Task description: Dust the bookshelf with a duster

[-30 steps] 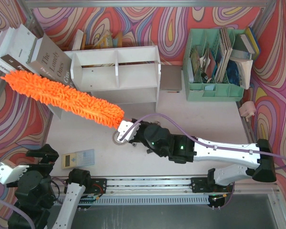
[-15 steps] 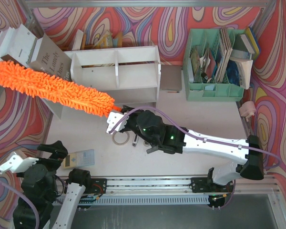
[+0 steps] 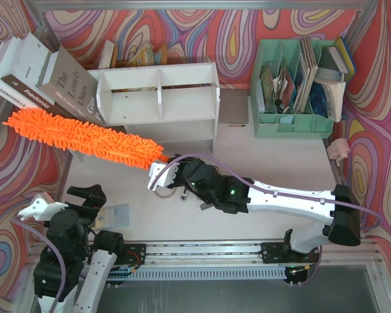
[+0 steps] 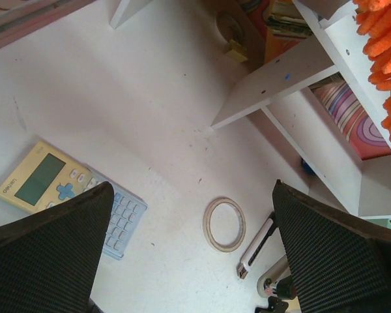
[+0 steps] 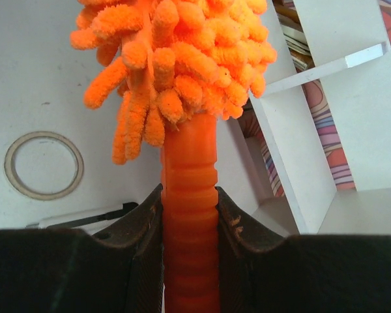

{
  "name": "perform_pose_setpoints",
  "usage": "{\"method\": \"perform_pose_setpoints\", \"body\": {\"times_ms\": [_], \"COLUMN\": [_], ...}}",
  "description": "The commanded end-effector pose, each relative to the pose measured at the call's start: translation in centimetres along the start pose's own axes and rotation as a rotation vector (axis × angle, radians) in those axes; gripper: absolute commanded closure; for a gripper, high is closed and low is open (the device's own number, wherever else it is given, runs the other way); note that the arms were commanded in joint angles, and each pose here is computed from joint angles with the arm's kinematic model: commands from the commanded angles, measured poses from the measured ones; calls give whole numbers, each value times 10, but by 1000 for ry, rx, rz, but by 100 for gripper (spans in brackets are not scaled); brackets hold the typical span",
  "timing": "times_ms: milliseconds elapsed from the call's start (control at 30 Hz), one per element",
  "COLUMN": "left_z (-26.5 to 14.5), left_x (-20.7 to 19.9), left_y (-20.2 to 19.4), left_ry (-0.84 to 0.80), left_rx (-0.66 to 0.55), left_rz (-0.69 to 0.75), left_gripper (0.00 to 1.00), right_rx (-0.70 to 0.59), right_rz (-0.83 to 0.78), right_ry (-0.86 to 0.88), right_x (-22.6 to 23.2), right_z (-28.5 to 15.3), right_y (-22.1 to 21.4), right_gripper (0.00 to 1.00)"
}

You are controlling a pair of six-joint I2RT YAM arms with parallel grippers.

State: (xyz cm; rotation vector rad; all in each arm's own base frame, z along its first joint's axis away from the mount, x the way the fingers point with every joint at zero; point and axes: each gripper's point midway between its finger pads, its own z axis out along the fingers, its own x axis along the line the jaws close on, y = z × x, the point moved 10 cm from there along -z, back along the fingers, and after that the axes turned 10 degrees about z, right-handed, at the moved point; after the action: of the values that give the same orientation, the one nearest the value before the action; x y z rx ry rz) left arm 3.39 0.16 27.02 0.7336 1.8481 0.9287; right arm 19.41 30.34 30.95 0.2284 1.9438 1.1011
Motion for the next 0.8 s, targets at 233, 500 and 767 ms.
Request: {"method": "perform_pose_setpoints", "body": {"times_ms": [233,500,767], "left_z": [1,0,0], "left_x": [0,-10,-10], "left_y": [-1,5,4], "left_ry": [-38,-113,-143], "left_rx": [-39,1,-16], "left_rz": [-7,106,104], "left_gripper": [2,2,2], "right_rx": [-97,-97,34], "right_rz": [104,109,168], "right_ry": [-140,-143,-105], "right_x": [-48,-48,-19], "right_z": [-22,-22,-24], "right_y": [48,47,2], "right_gripper": [100,100,100]}}
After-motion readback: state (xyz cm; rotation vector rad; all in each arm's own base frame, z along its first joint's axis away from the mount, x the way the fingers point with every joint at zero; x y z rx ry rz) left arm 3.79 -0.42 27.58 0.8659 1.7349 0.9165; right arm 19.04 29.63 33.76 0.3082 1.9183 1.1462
